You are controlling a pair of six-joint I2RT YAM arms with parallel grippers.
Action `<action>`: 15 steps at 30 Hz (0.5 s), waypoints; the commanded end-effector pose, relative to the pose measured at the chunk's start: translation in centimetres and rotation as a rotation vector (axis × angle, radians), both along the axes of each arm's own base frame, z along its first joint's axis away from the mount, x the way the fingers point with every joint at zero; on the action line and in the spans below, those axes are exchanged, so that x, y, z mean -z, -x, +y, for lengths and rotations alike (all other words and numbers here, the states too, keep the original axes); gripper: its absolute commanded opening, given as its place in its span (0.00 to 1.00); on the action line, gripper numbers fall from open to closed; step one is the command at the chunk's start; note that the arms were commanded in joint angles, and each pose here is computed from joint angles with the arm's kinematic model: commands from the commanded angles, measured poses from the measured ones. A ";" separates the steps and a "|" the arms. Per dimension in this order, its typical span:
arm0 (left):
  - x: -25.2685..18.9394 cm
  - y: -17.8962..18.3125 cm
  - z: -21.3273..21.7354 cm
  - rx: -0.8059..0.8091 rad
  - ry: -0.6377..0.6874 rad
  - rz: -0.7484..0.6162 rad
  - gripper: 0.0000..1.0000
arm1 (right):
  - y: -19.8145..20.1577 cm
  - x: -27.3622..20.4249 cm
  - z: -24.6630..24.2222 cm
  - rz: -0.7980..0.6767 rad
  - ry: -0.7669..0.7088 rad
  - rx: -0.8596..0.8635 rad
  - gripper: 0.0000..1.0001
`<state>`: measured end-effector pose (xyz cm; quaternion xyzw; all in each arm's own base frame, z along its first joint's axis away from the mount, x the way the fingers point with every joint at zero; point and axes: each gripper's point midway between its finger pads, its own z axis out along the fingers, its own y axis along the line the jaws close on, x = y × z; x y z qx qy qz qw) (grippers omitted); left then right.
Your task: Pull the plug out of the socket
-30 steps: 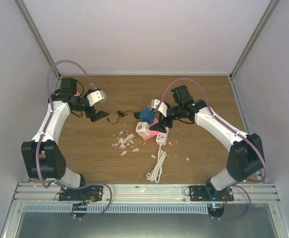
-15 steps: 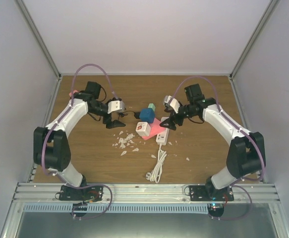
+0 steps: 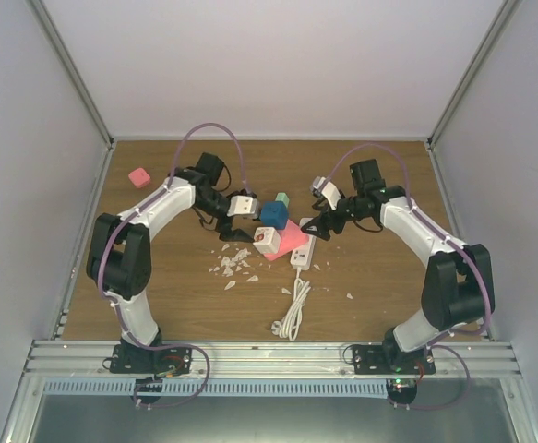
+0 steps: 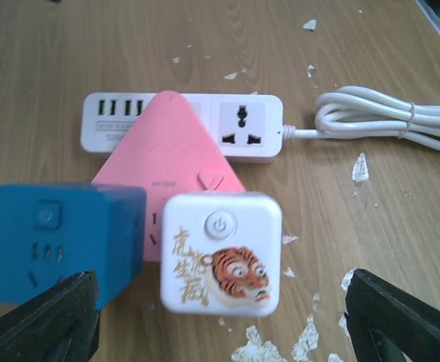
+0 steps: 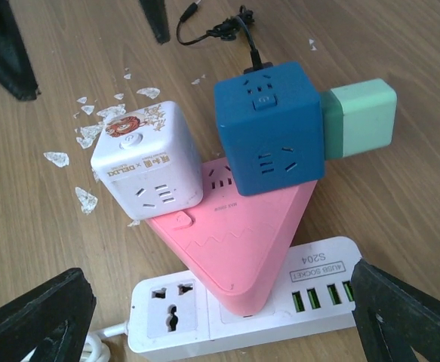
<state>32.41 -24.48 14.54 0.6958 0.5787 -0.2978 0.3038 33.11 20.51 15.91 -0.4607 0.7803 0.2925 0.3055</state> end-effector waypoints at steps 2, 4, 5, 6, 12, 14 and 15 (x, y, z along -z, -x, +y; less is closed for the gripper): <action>1.3 0.3 -1.4 0.051 -0.028 -0.031 0.89 | -0.6 0.0 -0.3 0.032 -0.043 0.060 0.94; 1.9 -0.1 -1.6 0.042 -0.033 -0.028 0.88 | -0.3 0.1 -0.1 0.071 -0.076 0.056 0.94; 2.3 -0.1 -1.6 0.040 -0.038 -0.019 0.88 | -0.4 0.2 -0.1 0.082 -0.078 0.062 0.94; 2.5 0.0 -1.7 0.042 -0.045 -0.014 0.88 | -0.6 0.3 -0.2 0.095 -0.080 0.079 0.94; 3.9 -0.6 -2.0 -0.012 -0.054 0.002 0.88 | -0.4 1.9 -0.5 0.133 -0.067 0.091 0.94; 4.3 -0.8 -2.2 -0.028 -0.057 0.003 0.88 | -0.2 2.2 -0.6 0.151 -0.071 0.088 0.94; 4.6 -0.8 -2.3 -0.031 -0.062 0.000 0.88 | -0.1 2.3 -0.7 0.154 -0.073 0.089 0.94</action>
